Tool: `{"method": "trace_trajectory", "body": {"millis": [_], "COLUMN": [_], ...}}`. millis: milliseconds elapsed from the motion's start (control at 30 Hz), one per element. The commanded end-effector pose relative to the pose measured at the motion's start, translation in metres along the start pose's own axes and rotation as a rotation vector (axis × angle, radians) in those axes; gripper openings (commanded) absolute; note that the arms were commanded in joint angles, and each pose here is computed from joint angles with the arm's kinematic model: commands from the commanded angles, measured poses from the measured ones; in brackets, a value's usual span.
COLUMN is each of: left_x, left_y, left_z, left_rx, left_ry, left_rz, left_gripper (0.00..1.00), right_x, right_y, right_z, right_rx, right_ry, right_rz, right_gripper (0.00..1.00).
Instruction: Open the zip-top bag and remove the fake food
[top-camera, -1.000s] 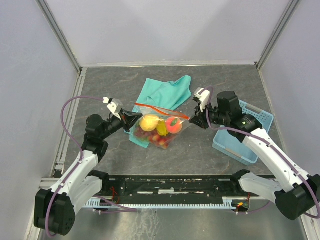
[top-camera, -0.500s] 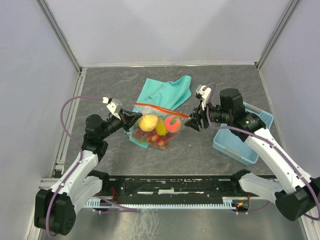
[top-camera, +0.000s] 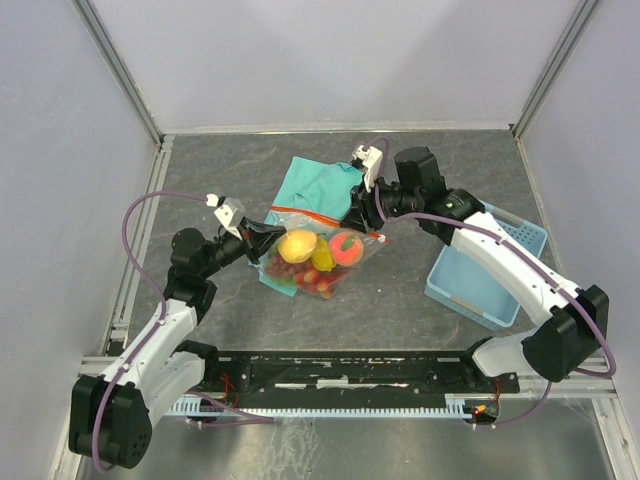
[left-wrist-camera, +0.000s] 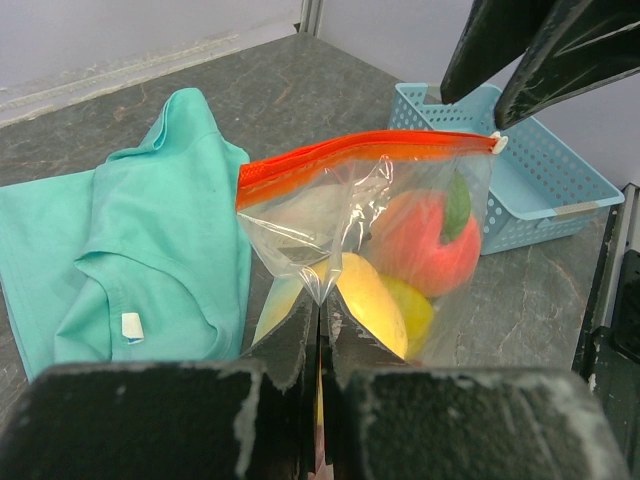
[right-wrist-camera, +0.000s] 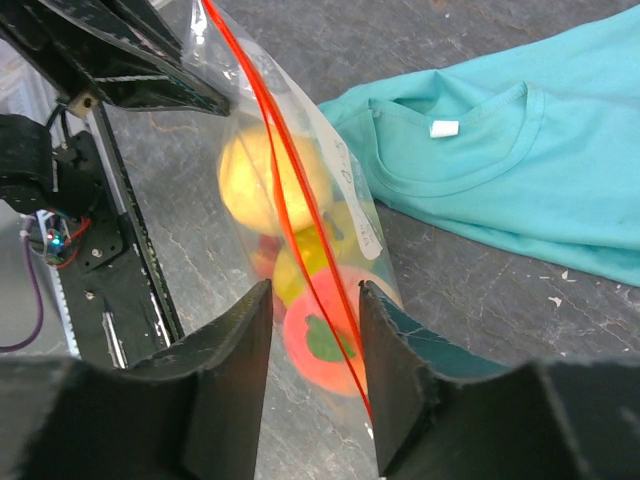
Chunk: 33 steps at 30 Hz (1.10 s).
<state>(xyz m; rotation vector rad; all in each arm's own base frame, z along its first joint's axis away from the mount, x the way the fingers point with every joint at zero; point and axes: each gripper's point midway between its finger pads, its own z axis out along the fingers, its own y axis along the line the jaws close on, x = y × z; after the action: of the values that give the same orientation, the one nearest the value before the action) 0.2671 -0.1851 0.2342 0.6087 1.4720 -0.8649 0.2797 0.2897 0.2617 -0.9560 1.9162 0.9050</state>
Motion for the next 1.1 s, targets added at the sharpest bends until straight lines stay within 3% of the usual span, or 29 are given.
{"method": "trace_trajectory", "body": {"millis": [0,433,700,1067], "left_x": [-0.026,-0.027,-0.027,-0.028], "left_y": [-0.004,-0.005,-0.005,-0.006], "left_z": [0.002,0.002,0.002,0.002], "left_rx": [0.029,0.029,0.032,0.037], "left_ry": [-0.075,-0.077,-0.079,-0.080], "left_rz": [0.086,0.087,0.088,0.088], "left_gripper": [0.03,0.03,0.03,0.03], "right_x": [-0.019,-0.014,-0.035,-0.033], "right_y": [-0.006,-0.011,-0.002,-0.014], "right_z": [-0.004,0.003,-0.005,-0.001], "right_rx": [0.049,0.053,0.027,0.087], "right_ry": [-0.034,-0.001,-0.075,-0.061], "right_rz": [-0.029,-0.025,-0.043,-0.025], "right_gripper": [0.40,0.37,0.41,0.40]}}
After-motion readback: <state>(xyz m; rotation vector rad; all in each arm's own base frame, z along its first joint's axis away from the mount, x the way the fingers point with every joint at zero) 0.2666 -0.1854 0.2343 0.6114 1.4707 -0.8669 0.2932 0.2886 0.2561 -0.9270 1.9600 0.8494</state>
